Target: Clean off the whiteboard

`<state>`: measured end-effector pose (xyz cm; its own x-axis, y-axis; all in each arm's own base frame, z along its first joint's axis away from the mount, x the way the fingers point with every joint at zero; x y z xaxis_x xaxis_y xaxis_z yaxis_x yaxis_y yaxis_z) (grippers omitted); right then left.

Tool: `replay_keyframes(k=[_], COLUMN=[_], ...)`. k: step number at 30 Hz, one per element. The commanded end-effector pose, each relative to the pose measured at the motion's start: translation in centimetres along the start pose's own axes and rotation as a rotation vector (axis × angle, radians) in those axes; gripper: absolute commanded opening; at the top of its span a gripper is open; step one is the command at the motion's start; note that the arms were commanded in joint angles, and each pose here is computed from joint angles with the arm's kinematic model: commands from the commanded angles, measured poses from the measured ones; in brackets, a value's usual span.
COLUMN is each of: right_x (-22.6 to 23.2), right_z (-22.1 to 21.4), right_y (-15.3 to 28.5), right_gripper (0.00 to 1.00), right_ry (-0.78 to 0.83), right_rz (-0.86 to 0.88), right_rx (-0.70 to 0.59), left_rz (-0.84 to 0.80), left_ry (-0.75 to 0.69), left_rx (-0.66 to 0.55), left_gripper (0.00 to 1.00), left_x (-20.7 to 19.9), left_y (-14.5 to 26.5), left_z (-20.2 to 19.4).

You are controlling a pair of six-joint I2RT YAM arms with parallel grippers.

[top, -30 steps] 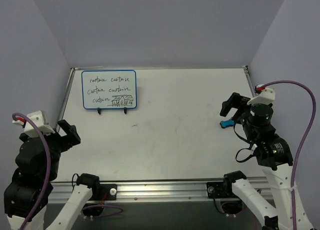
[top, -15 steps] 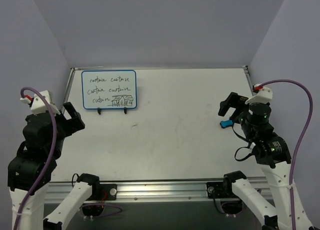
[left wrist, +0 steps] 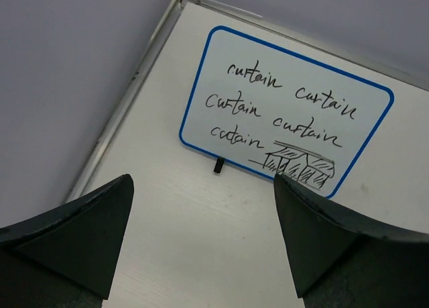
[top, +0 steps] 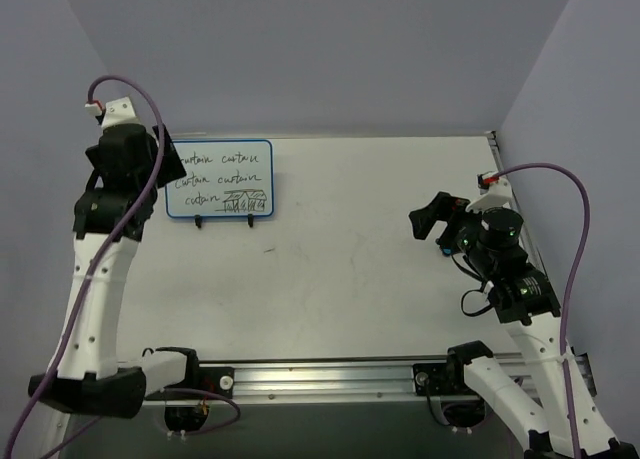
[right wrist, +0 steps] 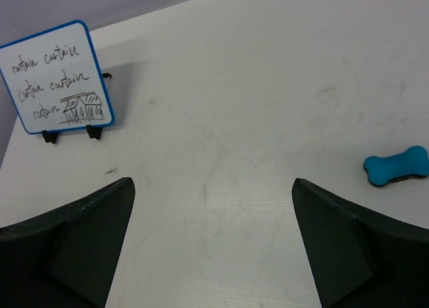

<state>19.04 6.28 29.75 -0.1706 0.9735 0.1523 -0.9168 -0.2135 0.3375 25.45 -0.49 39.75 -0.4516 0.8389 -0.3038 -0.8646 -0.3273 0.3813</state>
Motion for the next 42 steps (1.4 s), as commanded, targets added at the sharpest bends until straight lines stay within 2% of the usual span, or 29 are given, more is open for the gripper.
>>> replay_keyframes(k=[1,2,3,4,6,9,12,16,21,26,28,29,37,39,42], right_x=[1.5,1.9,1.9,2.2,2.5,2.8,3.0,3.4,4.1,3.9,3.9,3.9,3.4,3.4,3.5], right_z=[0.7,0.5,0.3,0.3,0.0,-0.6,-1.1,-1.1,-1.1,-1.4,-1.4,-1.5,-1.8,-1.9,-1.9], right_y=[0.0,0.2,0.2,0.4,0.6,1.0,1.7,2.3,2.2,1.7,1.4,1.4,0.0,-0.3,-0.5], right_gripper=[1.00,1.00,1.00,1.00,1.00,1.00,1.00,1.00,1.00,1.00,1.00,1.00,1.00,1.00,1.00], right_ry=[-0.035,-0.044,-0.050,-0.053,-0.056,-0.042,-0.028,-0.001,0.042,0.066,0.074,0.077,0.103,0.103,0.106], right_rz=[0.147,0.192,0.195,0.233,0.269,0.308,0.337,0.383,0.412,0.381,0.378,0.378,0.312,0.312,0.318], right_rx=[-0.075,-0.090,-0.098,-0.102,-0.111,-0.089,-0.090,-0.105,-0.090,-0.085,-0.081,-0.079,-0.025,-0.015,-0.004], left_rz=[-0.013,-0.067,-0.144,-0.193,-0.337,-0.420,-0.429,-0.590,-0.608,-0.598,-0.623,-0.701,-0.970,-1.029,-1.123], left_ry=[0.184,0.241,0.261,0.291,0.246,0.189,0.129,0.098,0.095,0.021,0.019,0.028,0.134,0.175,0.219], left_rx=[-0.048,0.004,0.037,0.054,0.058,0.158,0.218,0.314,0.349,0.297,0.338,0.365,0.427,0.468,0.491], left_gripper=[0.94,0.94,0.94,0.94,0.94,0.94,0.94,0.94,0.94,0.94,0.94,0.94,0.94,0.97,1.00], left_x=[0.9,1.5,0.3,1.1,-0.1,0.2,1.4,2.0,4.2,5.0,5.6,5.4,5.7,5.6,5.2], left_y=[-7.2,-10.9,-12.4,-14.2,-18.5,-23.0,-26.0,-28.7,-31.6,-33.1,-34.4,-34.5,-37.4,-38.4,-38.7], left_z=[3.6,4.2,4.1,4.6,4.3,3.3,1.5,-0.6,-2.0,-1.9,-3.1,-3.3,-4.2,-5.5,-5.5])
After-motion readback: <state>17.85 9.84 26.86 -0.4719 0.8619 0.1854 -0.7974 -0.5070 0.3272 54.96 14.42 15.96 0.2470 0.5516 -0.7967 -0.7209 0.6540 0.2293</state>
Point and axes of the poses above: each gripper's point midway between its finger pads, its own y axis back along the fingers, its own x axis along the line the jaws close on, z = x × y, the point moved 8 cm from there along y, back along the fingers, and after that the axes turned 15 degrees about y, right-handed, at the moved point
